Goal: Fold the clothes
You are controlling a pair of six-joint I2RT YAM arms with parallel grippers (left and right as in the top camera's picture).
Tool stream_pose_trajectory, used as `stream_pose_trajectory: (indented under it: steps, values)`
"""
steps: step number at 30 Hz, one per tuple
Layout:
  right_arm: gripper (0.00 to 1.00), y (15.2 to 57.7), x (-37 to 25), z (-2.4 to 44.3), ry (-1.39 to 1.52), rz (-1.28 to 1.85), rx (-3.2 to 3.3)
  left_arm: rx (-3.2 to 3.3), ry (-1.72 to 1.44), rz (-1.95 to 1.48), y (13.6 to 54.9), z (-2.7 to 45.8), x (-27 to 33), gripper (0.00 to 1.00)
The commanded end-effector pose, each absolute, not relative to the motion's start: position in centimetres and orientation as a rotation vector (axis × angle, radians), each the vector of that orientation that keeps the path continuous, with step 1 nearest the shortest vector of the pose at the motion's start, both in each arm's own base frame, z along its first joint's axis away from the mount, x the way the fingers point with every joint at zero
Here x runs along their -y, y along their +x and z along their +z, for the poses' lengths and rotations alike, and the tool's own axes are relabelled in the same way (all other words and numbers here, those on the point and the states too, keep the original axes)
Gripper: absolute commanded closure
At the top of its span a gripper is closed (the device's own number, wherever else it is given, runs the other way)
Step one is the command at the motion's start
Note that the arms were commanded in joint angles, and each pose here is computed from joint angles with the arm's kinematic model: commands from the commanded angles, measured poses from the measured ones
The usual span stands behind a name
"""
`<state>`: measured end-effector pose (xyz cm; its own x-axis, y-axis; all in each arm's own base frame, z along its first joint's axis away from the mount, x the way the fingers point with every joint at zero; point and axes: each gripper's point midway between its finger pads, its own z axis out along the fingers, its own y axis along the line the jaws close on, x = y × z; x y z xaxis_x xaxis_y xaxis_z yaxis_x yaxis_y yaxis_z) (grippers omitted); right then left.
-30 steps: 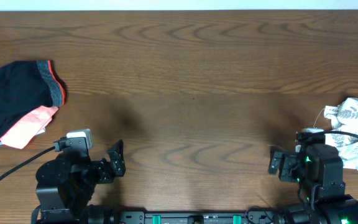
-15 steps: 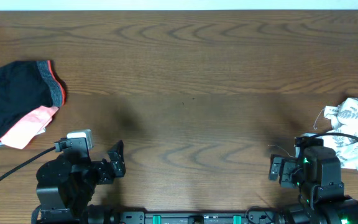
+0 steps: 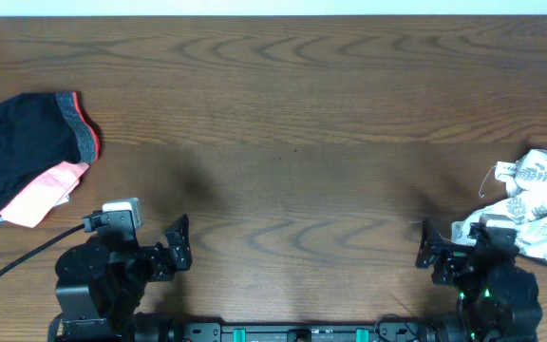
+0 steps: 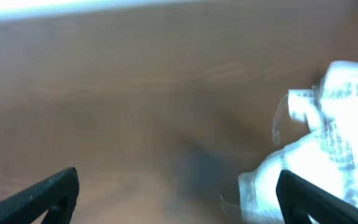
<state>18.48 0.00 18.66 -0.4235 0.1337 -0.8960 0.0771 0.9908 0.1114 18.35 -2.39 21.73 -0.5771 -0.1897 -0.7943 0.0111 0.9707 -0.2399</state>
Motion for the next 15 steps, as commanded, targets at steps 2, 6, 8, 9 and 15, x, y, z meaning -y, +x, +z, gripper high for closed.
stream_pose_trajectory:
  steps: [2, 6, 8, 9, 15]
  values:
    - [0.01, 19.8, 0.4, 18.6, 0.086, 0.002, -1.866, -2.173, -0.132, -0.272, 18.3, 21.6, 2.4, 0.02]
    - [0.01, 22.4, -0.1, 19.6, 0.007, -0.028, -1.709, -2.173, -0.132, -0.272, 18.3, 21.6, 2.4, 0.02]
    - [0.01, 23.4, -0.2, 19.8, -0.026, -0.058, -1.625, -2.173, -0.132, -0.272, 18.3, 21.6, 2.4, 0.02]
    - [0.01, 23.7, -0.2, 19.7, -0.029, -0.063, -1.605, -2.173, -0.132, -0.272, 18.3, 21.6, 2.4, 0.02]
    - [0.01, 24.6, -0.2, 16.2, -0.039, -0.079, -1.625, -2.173, -0.132, -0.272, 18.3, 21.6, 2.4, 0.02]
